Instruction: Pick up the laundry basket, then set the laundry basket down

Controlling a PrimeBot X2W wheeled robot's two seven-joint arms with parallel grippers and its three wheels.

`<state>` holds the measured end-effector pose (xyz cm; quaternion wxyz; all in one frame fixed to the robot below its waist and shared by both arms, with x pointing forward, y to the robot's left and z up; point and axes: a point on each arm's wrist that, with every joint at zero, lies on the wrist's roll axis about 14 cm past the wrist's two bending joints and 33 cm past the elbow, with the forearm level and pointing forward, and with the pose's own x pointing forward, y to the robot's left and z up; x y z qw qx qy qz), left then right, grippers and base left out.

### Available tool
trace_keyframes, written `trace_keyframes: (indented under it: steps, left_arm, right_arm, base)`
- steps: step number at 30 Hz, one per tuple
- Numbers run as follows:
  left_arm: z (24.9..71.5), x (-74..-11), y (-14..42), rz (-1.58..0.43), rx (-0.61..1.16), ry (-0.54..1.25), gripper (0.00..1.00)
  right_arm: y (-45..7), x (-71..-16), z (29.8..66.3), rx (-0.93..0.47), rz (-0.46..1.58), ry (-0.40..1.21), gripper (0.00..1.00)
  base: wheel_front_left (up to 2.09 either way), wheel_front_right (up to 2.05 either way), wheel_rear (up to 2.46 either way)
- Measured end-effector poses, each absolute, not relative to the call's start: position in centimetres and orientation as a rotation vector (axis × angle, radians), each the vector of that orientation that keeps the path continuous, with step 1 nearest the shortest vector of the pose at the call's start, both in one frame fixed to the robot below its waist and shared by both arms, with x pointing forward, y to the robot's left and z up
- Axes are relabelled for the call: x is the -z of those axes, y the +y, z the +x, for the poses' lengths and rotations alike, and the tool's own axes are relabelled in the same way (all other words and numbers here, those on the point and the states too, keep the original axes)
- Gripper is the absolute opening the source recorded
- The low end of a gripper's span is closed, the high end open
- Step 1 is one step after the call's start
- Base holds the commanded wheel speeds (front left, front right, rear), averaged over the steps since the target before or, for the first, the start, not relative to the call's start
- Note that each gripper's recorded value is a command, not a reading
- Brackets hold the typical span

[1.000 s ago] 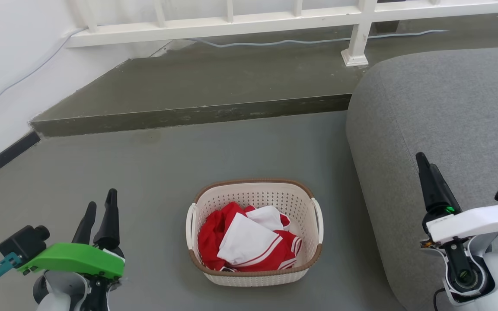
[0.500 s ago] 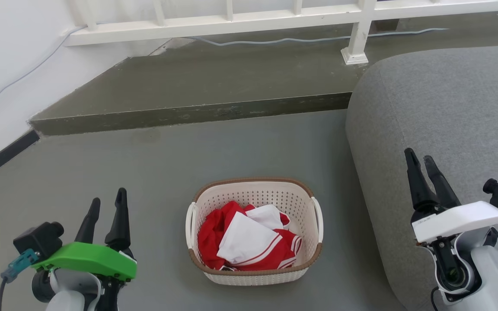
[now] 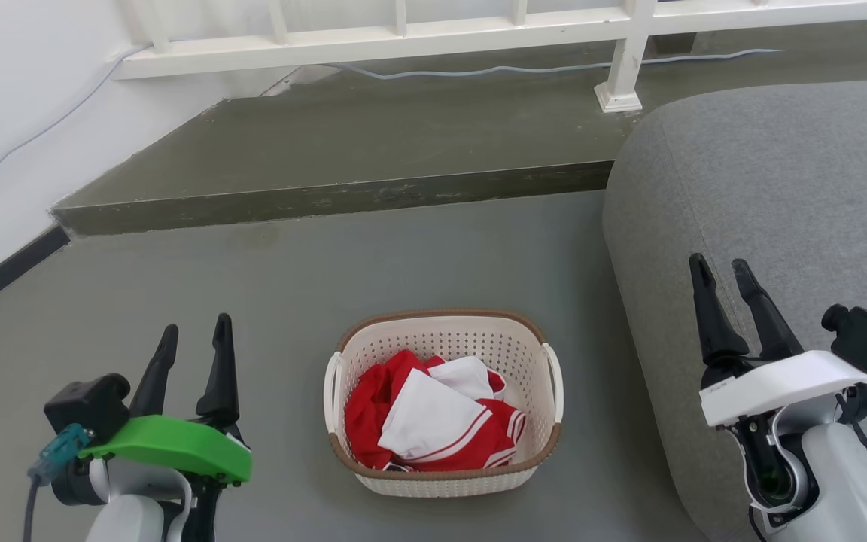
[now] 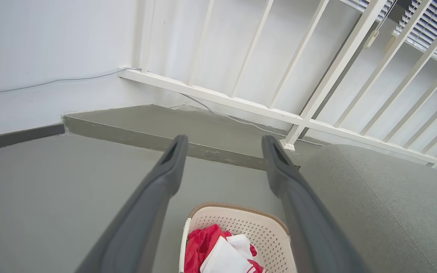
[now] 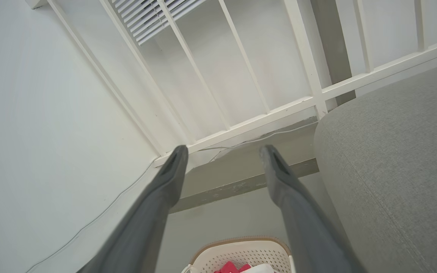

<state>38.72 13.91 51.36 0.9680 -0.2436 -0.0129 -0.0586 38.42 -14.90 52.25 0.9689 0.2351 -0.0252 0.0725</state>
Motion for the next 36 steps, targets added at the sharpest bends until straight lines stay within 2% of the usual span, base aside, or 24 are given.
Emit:
trace_keyframes:
  steps: [21,36]
  left_arm:
    - [38.6,-52.5,12.5,-0.271,0.173,-0.106,1.0]
    - [38.7,-52.4,12.6,-0.27,0.168,-0.106,1.0]
  right_arm:
    - [-13.7,-53.9,38.5,-0.198,0.214,-0.147,1.0]
    - [-14.0,-53.8,38.6,-0.181,0.199,-0.152,1.0]
  base:
    - [0.0,0.0,0.0]
    - [0.0,0.0,0.0]
